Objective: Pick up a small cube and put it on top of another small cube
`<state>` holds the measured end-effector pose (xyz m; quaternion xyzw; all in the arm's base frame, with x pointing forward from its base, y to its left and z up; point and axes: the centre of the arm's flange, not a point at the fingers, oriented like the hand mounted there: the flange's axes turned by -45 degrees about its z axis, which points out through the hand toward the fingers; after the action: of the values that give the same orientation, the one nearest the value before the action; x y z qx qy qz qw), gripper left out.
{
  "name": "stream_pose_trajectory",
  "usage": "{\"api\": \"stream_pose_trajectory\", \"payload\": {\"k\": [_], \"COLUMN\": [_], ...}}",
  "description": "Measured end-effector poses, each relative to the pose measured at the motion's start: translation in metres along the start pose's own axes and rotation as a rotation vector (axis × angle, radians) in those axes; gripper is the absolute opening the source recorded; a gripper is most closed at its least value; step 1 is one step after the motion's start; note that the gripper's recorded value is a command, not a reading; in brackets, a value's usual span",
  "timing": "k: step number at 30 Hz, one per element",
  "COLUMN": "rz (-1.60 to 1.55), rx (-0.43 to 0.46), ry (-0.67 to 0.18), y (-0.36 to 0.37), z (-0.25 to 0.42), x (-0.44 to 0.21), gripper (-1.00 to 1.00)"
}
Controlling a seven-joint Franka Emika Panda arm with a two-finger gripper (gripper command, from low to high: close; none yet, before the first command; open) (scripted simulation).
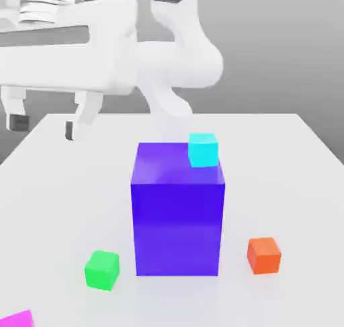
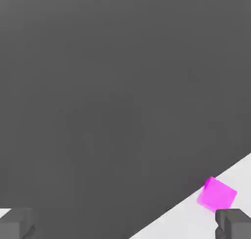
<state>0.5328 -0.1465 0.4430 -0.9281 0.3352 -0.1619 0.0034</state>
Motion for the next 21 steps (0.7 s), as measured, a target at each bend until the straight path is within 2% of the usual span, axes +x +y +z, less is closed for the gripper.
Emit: {"api": "stream_pose_trajectory", "payload": {"k": [13, 17, 18, 21], "rz": [0.410, 0.446, 0.447, 0.447], "rx": [-0.167, -0.182, -0.183, -0.183], "ry": [-0.250, -0.271, -0.271, -0.271], "y": [0.100, 0.116, 0.118, 0.118], "z": [0.225, 0.287, 0.299, 0.299], "x": [-0.012, -0.030, -0.035, -0.035], "gripper": [0.00, 0.00, -1.00, -1.00]}}
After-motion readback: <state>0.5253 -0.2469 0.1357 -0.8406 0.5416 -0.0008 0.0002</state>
